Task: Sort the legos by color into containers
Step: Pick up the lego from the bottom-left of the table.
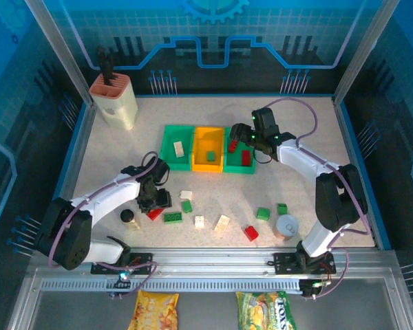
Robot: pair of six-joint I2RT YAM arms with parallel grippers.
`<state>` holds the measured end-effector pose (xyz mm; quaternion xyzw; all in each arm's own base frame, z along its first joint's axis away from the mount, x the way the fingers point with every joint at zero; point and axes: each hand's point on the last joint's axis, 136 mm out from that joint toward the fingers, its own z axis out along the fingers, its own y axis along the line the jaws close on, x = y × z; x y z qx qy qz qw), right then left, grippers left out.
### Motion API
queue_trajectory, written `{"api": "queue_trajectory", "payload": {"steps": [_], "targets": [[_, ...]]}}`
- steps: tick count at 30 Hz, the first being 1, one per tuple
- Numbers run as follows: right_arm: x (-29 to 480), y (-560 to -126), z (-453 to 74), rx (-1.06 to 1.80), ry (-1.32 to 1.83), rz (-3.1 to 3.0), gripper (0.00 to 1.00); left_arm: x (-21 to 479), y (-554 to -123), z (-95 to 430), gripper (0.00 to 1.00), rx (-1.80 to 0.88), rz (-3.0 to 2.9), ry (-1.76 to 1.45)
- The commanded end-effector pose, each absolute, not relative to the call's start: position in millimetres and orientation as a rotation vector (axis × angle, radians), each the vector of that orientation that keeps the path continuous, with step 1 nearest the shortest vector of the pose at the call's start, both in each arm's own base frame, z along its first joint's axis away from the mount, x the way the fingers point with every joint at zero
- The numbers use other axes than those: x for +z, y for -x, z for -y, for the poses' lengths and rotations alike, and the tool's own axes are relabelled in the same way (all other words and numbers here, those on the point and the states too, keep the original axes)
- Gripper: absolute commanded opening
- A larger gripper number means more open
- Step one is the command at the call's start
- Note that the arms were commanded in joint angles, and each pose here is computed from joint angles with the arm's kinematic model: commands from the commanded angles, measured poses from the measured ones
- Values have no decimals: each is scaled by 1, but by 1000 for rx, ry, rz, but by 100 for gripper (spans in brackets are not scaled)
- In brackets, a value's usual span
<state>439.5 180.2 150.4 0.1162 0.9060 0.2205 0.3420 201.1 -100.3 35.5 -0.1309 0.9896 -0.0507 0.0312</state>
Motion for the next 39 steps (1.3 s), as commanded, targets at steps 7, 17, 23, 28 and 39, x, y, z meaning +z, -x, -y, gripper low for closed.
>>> {"api": "queue_trajectory", "payload": {"steps": [7,17,23,28,39], "targets": [[150,-436,-173,580,-294,-2362,77,30,-202,98,59,-79,-3038,434],[149,-436,-172,583,-295,-2363,76,61,-220,98,59,-68,-2949,386],[148,-436,-172,584,-294,-2364,77,50,-216,89,63,26,-2985,376],[148,-434,-170,582,-296,-2366,77,35,-210,83,69,93,-3027,385],[145,-430,-167,577,-296,-2374,77,13,-192,90,68,28,-3106,416]]}}
